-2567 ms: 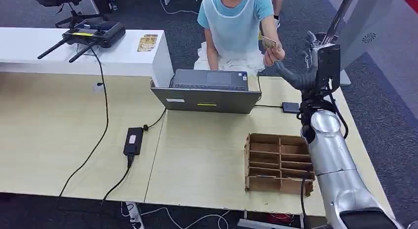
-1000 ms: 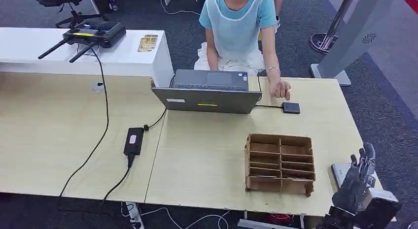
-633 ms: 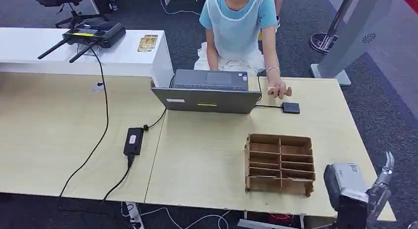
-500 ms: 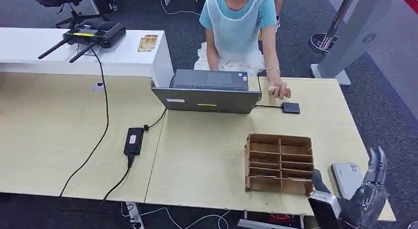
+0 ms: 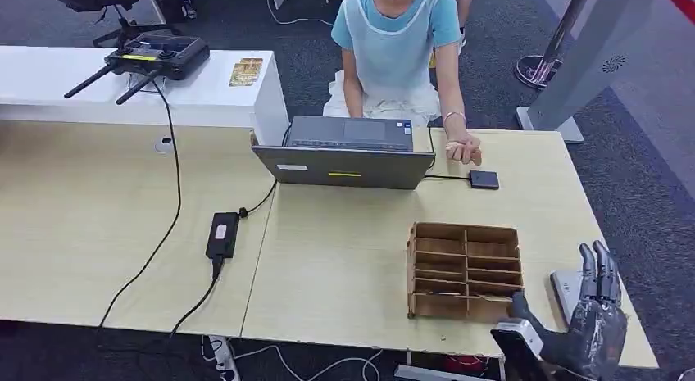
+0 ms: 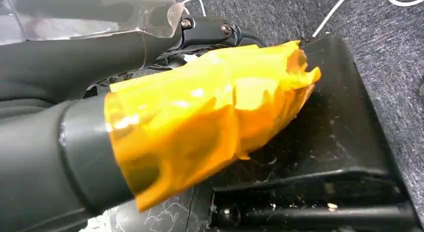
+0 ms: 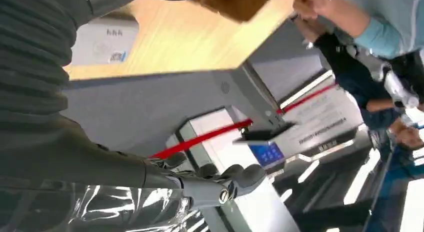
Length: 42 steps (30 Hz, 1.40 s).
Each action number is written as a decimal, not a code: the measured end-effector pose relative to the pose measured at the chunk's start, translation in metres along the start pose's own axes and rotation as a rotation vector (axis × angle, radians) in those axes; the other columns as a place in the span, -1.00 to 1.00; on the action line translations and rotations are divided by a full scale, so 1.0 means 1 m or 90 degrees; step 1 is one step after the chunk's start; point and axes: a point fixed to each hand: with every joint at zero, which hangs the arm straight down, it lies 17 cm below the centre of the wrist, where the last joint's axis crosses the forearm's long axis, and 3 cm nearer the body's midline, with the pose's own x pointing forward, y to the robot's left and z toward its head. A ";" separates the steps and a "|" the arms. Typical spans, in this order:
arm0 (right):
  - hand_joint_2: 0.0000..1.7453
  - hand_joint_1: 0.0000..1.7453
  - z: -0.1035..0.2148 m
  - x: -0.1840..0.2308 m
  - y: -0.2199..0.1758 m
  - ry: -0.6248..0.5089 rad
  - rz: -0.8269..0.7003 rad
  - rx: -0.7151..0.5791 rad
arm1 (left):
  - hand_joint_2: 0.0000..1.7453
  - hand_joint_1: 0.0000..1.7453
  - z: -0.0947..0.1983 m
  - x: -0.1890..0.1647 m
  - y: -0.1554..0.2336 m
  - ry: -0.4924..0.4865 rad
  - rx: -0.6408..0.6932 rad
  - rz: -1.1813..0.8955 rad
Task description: Pass the card to the sensor for recognition and then transmit it.
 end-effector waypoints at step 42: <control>1.00 -1.00 -0.011 -0.047 0.034 -0.094 0.061 0.194 | -1.00 -1.00 0.001 0.006 0.010 -0.027 0.001 -0.094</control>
